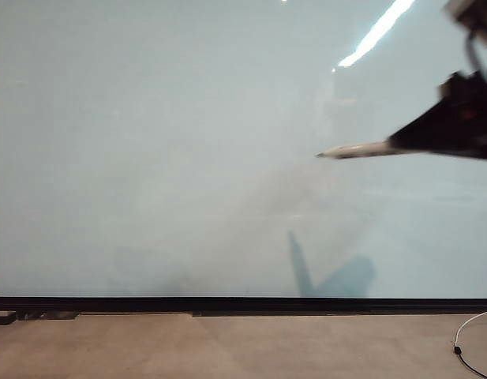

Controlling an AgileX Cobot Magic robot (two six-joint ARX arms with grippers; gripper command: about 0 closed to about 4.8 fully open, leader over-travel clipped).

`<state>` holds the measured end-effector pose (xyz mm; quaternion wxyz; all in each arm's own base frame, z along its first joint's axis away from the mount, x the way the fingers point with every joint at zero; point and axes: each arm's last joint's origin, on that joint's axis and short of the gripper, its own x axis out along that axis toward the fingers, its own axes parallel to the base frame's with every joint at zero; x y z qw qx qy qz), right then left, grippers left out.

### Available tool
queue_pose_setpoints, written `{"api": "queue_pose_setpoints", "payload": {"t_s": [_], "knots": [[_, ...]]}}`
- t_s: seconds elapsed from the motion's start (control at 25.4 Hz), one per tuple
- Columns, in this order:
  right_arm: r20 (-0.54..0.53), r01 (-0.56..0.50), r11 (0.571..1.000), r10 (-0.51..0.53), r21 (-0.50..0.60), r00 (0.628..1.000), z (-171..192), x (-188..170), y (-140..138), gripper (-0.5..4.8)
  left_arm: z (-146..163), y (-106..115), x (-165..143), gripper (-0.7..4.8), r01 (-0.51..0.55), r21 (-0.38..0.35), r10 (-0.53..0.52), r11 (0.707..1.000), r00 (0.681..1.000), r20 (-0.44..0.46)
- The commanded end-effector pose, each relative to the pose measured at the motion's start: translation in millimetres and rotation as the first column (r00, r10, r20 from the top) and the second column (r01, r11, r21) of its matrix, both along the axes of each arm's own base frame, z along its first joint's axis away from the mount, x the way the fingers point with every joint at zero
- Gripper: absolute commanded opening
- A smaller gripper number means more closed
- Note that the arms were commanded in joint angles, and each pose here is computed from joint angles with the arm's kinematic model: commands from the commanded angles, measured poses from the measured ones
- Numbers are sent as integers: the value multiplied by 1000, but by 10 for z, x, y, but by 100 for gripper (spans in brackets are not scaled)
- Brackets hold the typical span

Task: Pick up the pen on the shelf to the right of the whiteboard and draw a straight line.

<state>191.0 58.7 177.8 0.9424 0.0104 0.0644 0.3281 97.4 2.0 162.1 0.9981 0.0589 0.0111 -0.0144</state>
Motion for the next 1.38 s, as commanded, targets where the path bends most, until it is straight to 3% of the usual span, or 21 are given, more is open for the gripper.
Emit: {"api": "queue_pose_setpoints", "payload": {"t_s": [0.04,0.35,0.55,0.91,1.38], "knots": [[72,-122,992,119,45,990,71,290,126,-5,18,-1,-2,-5,3,3,-3,1000,1000,10],[44,-284,957,281,60,959,8,733,303,-5,18,-1,-2,-5,3,3,-3,1000,1000,10],[-2,-319,946,320,65,948,-65,846,343,-5,18,-1,-2,-5,3,3,-3,1000,1000,10],[-22,-269,962,270,41,963,-49,1003,435,-5,18,-1,-2,-5,3,3,-3,1000,1000,10],[-52,-201,980,201,1,978,-91,946,620,-5,18,-1,-2,-5,2,3,-2,1000,1000,10]]}}
